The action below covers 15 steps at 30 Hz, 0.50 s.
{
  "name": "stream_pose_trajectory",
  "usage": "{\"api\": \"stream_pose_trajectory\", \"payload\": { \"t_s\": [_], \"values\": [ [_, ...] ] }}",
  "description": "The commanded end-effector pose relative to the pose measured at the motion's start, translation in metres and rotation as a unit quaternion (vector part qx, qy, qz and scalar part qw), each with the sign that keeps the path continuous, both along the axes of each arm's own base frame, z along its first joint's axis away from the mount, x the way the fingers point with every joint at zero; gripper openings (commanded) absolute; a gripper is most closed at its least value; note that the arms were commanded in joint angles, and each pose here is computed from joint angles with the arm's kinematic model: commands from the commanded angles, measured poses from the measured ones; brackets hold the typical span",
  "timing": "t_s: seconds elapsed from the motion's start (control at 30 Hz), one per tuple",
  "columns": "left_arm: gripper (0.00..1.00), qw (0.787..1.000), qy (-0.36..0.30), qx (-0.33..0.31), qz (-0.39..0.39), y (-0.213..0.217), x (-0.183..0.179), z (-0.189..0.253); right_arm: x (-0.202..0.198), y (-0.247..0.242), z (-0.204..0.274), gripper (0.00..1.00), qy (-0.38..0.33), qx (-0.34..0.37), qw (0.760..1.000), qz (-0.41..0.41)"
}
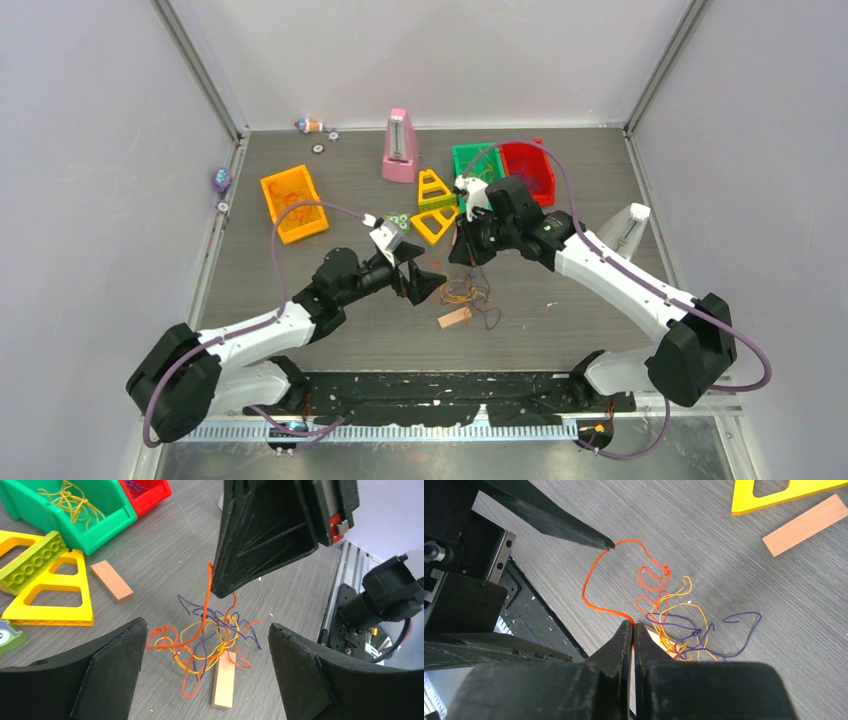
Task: Untangle the cables
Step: Untie the cable.
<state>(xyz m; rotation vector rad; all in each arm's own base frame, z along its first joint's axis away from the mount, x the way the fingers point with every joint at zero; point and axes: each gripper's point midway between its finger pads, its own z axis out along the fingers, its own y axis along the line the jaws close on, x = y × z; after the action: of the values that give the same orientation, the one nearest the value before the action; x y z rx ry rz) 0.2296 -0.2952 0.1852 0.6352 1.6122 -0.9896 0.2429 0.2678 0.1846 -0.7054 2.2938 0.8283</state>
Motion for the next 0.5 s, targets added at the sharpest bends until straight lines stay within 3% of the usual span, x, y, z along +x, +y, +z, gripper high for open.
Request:
{"api": "stream_pose_trajectory", "payload": {
  "t_s": [0.0, 0.2, 0.47],
  "values": [
    [0.89, 0.997, -0.038, -0.032, -0.055, -0.017, -0.007, 0.026, -0.002, 0.013, 0.013, 0.05, -0.014, 0.011, 0.999, 0.03],
    [0.87, 0.997, -0.019, -0.027, -0.073, -0.027, -0.007, 0.019, -0.004, 0.028, 0.022, 0.05, -0.015, 0.03, 0.998, 0.044],
    [0.74, 0.996, -0.006, -0.023, -0.085, -0.034, -0.005, 0.014, -0.012, 0.056, 0.036, 0.05, -0.004, 0.083, 0.994, 0.073]
  ]
}}
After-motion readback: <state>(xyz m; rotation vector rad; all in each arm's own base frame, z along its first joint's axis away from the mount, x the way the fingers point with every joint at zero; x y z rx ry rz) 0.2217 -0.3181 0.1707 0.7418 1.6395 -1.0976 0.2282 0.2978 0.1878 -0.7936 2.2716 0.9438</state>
